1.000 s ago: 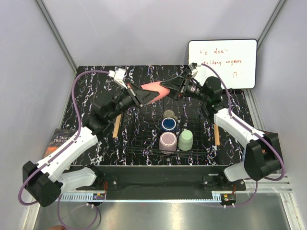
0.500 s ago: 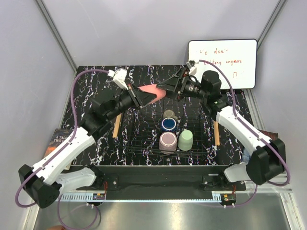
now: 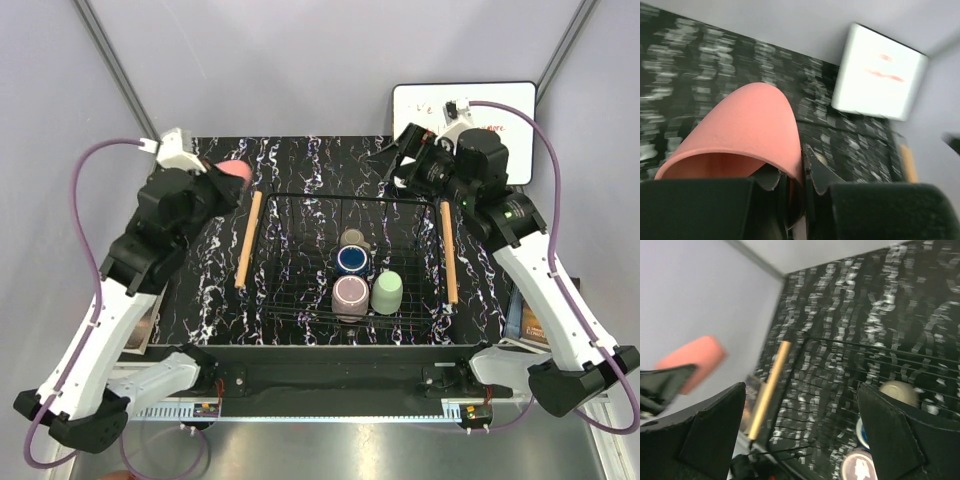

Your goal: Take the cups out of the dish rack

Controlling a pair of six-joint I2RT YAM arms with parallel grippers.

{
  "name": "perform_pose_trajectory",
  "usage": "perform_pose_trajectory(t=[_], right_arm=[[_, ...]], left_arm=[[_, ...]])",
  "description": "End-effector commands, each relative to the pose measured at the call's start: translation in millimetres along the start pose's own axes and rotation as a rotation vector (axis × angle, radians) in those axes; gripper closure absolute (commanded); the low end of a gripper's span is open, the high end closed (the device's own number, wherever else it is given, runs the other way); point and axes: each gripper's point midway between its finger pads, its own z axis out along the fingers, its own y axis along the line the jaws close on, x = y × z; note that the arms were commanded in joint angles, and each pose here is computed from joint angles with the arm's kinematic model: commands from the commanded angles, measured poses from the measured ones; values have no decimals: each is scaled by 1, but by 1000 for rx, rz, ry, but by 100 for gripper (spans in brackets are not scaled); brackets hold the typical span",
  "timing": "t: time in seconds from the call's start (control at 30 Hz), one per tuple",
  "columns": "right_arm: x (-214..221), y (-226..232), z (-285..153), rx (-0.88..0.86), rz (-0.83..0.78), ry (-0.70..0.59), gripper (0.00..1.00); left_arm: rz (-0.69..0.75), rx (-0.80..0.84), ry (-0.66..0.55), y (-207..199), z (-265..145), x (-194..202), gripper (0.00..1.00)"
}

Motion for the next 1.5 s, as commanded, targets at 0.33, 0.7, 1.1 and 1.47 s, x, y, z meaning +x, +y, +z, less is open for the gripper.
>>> perform_pose_trajectory(t=[0.33, 0.7, 1.1, 1.47], right_arm=[[24, -104, -12, 497, -123, 99, 0], [44, -111, -24, 488, -120, 135, 0], [53, -118, -22, 492, -131, 169, 0], [61, -120, -10, 484, -113, 210, 0]], left_arm=[[129, -770, 319, 193, 20, 59, 100], [-16, -781, 470, 243, 76, 112, 100], [-104, -799, 577, 280, 112, 138, 100], [-99, -806, 635, 294, 125, 154, 100]])
